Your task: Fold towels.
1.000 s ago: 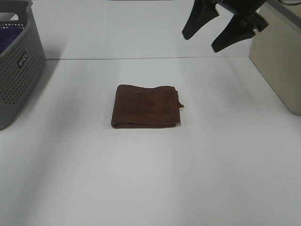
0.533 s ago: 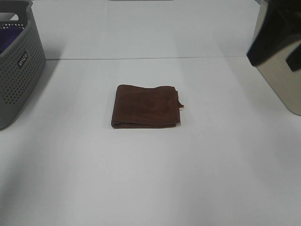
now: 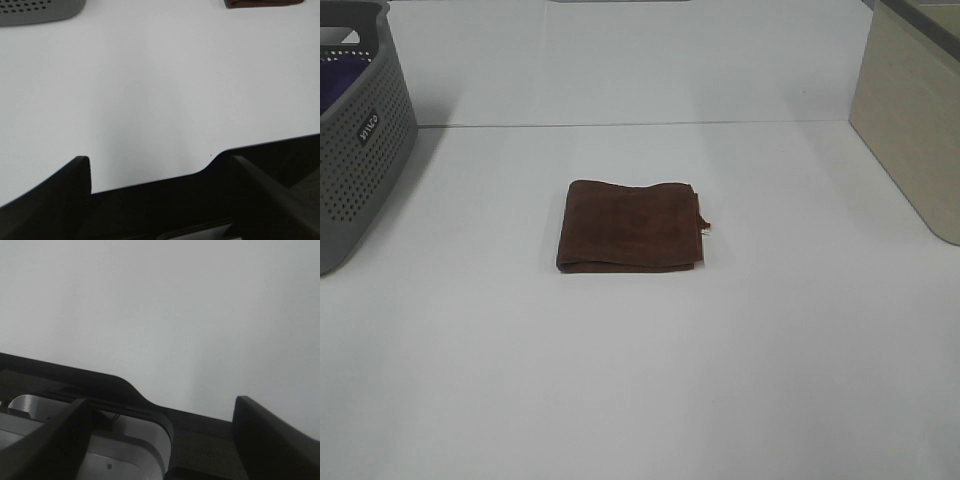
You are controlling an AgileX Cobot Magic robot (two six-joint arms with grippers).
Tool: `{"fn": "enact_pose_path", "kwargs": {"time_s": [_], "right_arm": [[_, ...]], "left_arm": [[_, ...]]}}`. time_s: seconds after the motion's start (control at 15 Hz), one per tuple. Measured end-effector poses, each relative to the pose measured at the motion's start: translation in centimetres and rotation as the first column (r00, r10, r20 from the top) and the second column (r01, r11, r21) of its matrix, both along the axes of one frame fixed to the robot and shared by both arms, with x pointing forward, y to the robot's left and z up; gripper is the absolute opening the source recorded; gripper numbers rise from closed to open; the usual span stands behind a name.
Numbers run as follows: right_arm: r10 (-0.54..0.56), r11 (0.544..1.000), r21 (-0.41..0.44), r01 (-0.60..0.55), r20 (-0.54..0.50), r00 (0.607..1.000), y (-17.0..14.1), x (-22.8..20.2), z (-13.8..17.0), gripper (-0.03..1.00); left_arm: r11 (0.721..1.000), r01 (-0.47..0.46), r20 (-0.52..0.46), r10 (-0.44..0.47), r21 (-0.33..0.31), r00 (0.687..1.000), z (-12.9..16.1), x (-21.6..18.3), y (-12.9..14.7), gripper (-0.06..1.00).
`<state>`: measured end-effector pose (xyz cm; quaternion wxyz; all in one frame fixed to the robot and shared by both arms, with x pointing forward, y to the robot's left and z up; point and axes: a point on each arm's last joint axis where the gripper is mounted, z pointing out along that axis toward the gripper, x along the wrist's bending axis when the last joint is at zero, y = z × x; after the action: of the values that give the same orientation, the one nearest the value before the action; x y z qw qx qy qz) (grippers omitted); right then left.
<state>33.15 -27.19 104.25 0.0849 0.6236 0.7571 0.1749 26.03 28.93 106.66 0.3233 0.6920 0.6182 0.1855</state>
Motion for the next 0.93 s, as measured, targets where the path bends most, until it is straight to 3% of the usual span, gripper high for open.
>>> {"fn": "enact_pose_path", "kwargs": {"time_s": [0.07,0.13,0.33,0.47,0.93], "right_arm": [[-0.004,1.000,0.007,0.003,0.103,0.995,-0.6,-2.4,-0.6,0.74],[-0.004,1.000,0.017,0.002,0.159,0.987,-0.8,-3.2,-0.3,0.74],[0.034,0.999,0.015,-0.040,0.296,0.954,-1.2,-5.3,0.3,0.74],[0.063,0.998,0.002,-0.067,0.340,0.938,-1.4,-6.3,0.1,0.74],[0.064,0.998,0.004,-0.069,0.345,0.936,-1.4,-6.5,0.1,0.74]], "left_arm": [[0.998,0.049,0.101,-0.052,0.036,0.994,-0.4,-1.5,0.3,0.71],[0.996,0.071,0.142,-0.078,0.057,0.987,-0.5,-1.7,0.3,0.71],[0.991,0.109,0.181,-0.121,0.072,0.976,-0.9,-1.4,0.1,0.71],[0.991,0.117,0.211,-0.128,0.065,0.969,-1.2,-1.0,-0.1,0.71],[0.989,0.127,0.227,-0.140,0.071,0.964,-1.5,-0.7,-0.2,0.71]]}}
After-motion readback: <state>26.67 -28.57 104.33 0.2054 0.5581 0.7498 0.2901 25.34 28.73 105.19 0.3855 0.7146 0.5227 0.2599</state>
